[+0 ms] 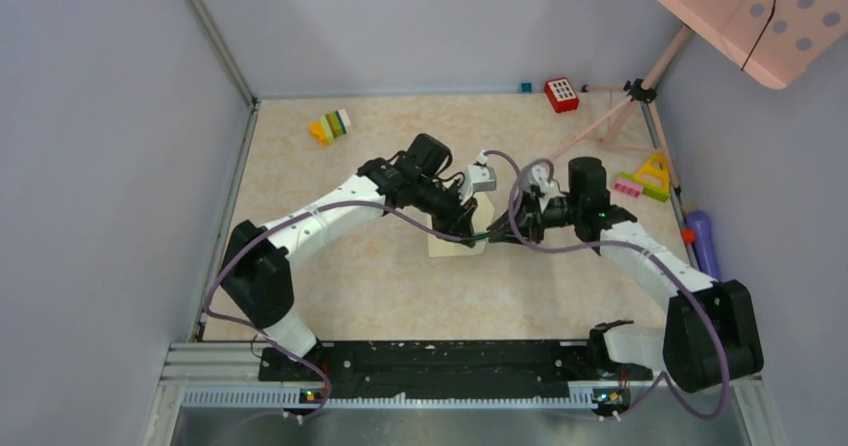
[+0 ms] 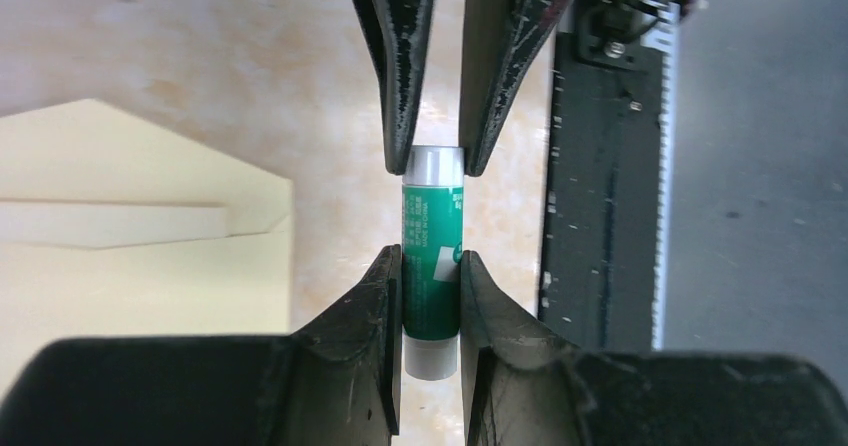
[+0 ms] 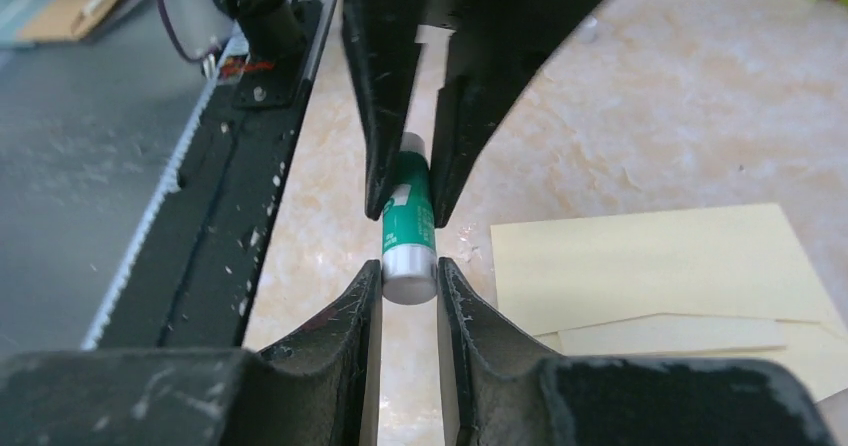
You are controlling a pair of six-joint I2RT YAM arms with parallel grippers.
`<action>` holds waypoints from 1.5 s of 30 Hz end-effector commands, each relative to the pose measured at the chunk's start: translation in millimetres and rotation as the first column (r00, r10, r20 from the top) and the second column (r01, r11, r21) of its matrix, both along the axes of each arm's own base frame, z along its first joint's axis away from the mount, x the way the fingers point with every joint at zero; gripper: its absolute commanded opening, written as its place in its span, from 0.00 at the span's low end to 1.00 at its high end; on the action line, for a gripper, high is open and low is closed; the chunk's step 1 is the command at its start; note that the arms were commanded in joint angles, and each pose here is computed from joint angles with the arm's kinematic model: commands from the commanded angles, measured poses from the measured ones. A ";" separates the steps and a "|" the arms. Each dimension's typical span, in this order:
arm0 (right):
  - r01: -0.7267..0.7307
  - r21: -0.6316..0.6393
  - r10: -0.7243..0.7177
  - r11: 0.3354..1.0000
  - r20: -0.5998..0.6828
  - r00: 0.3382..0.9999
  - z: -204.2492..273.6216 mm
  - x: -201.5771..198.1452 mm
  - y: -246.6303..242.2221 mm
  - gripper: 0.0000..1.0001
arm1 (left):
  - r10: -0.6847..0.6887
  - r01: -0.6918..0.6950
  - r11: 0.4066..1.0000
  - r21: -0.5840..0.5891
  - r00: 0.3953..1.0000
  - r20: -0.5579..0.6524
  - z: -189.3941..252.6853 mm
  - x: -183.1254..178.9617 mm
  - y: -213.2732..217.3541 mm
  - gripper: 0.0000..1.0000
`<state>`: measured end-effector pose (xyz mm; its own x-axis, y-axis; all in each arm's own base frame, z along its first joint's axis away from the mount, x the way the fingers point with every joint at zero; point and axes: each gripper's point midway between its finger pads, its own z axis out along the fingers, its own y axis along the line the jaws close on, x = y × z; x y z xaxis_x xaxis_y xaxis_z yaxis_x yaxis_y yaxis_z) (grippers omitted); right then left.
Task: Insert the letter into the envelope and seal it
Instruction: Unscrew the solid glue.
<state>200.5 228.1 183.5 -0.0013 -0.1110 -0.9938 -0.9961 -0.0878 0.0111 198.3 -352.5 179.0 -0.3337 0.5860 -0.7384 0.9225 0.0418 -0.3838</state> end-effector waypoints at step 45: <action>-0.114 0.073 0.057 0.991 0.539 0.841 19.2 -19.4 -10.3 0.44 | -0.124 0.112 0.986 -0.126 0.988 -0.093 18.1 -16.3 -17.3 0.00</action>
